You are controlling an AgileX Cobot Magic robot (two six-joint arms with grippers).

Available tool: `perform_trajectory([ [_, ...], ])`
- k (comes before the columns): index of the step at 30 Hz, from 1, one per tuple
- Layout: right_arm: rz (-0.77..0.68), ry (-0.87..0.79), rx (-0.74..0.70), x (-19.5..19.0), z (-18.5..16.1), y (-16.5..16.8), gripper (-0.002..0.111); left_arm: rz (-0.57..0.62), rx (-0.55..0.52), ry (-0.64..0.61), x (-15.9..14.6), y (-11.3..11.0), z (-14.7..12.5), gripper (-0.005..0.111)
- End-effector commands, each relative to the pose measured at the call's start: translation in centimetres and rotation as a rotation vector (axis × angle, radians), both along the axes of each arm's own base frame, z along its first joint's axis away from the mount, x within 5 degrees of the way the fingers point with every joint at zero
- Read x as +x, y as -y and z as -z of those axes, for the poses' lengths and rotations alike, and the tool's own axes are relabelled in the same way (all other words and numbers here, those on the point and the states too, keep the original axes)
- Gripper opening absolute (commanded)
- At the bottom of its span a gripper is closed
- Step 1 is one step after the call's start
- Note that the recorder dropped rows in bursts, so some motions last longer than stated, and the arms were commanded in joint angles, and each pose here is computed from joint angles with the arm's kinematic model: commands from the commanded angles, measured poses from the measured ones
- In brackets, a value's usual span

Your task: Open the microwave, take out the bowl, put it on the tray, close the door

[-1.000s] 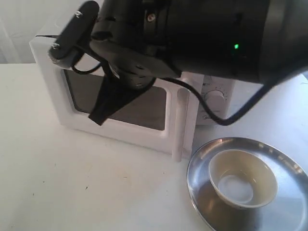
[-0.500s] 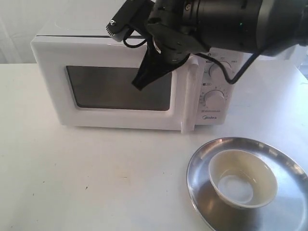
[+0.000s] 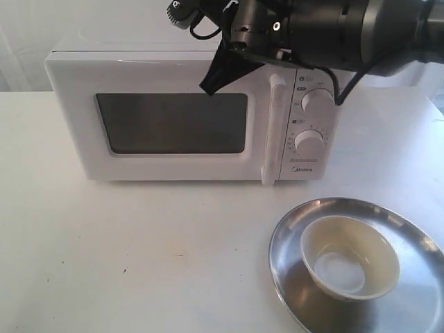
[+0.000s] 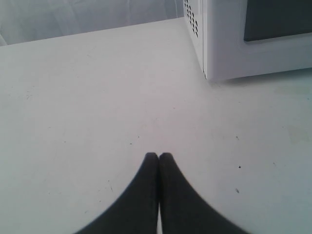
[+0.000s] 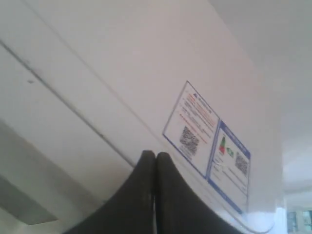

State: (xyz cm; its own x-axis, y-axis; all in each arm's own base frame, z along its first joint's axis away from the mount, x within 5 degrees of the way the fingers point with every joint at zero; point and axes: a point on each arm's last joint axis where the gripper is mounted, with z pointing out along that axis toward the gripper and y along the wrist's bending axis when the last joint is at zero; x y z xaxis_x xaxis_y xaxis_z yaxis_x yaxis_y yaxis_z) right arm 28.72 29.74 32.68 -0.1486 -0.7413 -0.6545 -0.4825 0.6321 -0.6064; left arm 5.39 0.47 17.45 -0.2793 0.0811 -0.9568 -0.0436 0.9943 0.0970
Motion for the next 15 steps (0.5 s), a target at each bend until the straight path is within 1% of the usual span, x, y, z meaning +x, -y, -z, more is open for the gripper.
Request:
perform_trajectory([
  [1, -0.177, -0.075, 0.107, -4.4, -1.3, -2.2, 0.0, 0.0, -0.008, 0.001, 0.0, 0.0, 0.1, 0.0],
  [4, -0.311, -0.074, 0.192, -9.1, -4.0, -3.2, 0.0, 0.0, -0.008, 0.001, 0.0, 0.0, 0.1, 0.0],
  [7, -0.401, -0.155, 0.263, -14.1, -6.5, -2.8, 0.0, 0.0, -0.008, 0.001, 0.0, 0.0, 0.1, 0.0],
  [9, -0.486, -0.218, 0.287, -17.1, -7.4, -2.3, 0.0, 0.0, -0.008, 0.001, 0.0, 0.0, 0.1, 0.0],
  [12, -0.592, -0.27, 0.314, -20.8, -8.1, -1.1, 0.0, 0.0, -0.008, 0.001, 0.0, 0.0, 0.1, 0.0],
  [15, -0.627, -0.319, 0.29, -23.1, -6.8, 0.4, 0.0, 0.0, -0.008, 0.001, 0.0, 0.0, 0.1, 0.0],
])
